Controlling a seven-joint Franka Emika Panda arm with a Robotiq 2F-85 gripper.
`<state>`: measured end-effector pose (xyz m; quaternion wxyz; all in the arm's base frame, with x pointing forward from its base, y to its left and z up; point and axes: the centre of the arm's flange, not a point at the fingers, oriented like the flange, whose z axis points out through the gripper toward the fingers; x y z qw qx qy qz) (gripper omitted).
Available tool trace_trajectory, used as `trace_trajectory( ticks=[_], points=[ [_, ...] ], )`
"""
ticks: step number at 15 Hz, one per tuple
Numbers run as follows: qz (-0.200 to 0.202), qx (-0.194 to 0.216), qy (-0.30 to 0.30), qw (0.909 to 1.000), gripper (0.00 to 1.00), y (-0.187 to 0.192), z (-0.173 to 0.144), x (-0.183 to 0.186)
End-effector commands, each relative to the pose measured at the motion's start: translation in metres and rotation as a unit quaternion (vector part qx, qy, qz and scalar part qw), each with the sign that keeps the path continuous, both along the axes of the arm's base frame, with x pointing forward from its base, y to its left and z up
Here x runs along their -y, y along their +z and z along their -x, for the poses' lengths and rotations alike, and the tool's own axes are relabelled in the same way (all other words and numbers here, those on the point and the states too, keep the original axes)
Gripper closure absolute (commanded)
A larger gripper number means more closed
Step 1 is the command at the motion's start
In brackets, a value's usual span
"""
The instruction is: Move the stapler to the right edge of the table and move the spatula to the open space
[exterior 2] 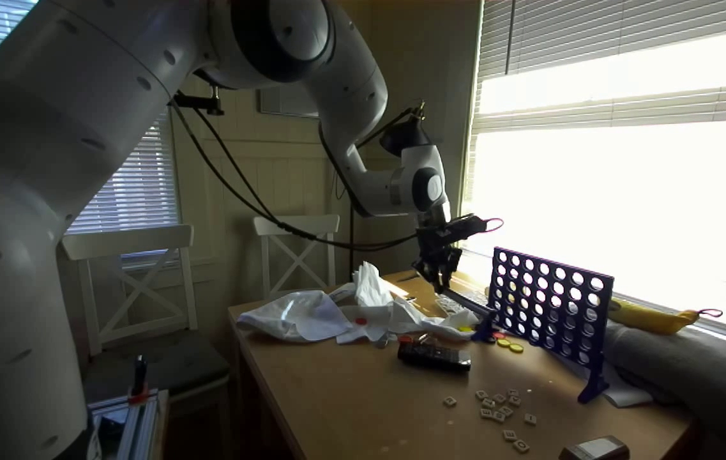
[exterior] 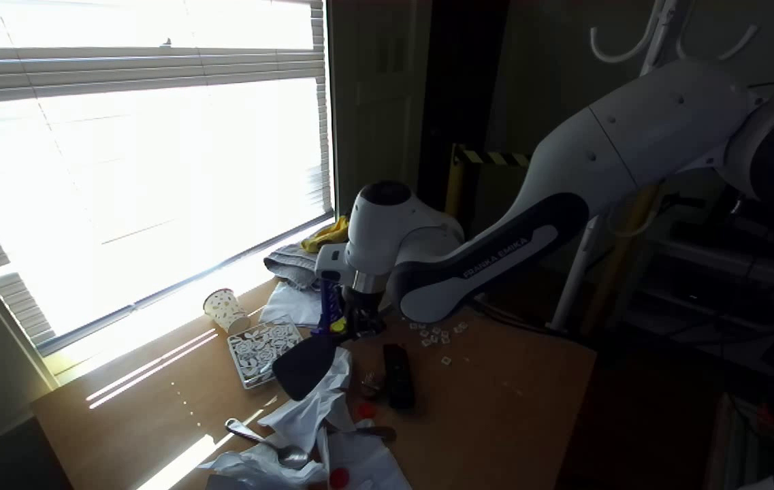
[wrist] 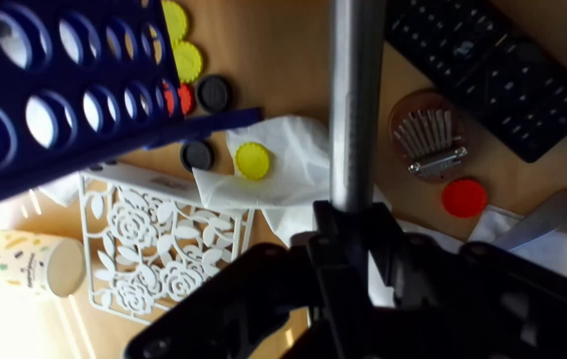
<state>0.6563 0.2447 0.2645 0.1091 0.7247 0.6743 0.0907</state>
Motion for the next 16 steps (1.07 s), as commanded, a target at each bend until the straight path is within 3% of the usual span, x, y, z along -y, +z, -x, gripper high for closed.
trace_trajectory(
  ticks=[1,4,7,10,12,13,14,15,16],
  points=[
    [0.001,-0.006,-0.05,0.9988,0.94,0.002,0.04,0.032],
    [-0.008,-0.031,-0.078,0.9965,0.94,-0.005,0.072,0.061],
    [-0.038,-0.007,-0.148,0.9883,0.94,-0.012,0.098,0.085],
    [-0.077,0.024,-0.138,0.9872,0.94,-0.017,0.122,0.11],
    [-0.099,0.02,-0.13,0.9864,0.94,-0.024,0.135,0.114],
    [-0.1,0.009,-0.153,0.9831,0.94,-0.028,0.142,0.117],
    [-0.085,0.017,-0.217,0.9724,0.94,-0.034,0.147,0.119],
    [-0.093,0.016,-0.238,0.9666,0.94,-0.034,0.155,0.116],
    [-0.093,0.012,-0.239,0.9664,0.94,-0.036,0.16,0.116]
  ],
)
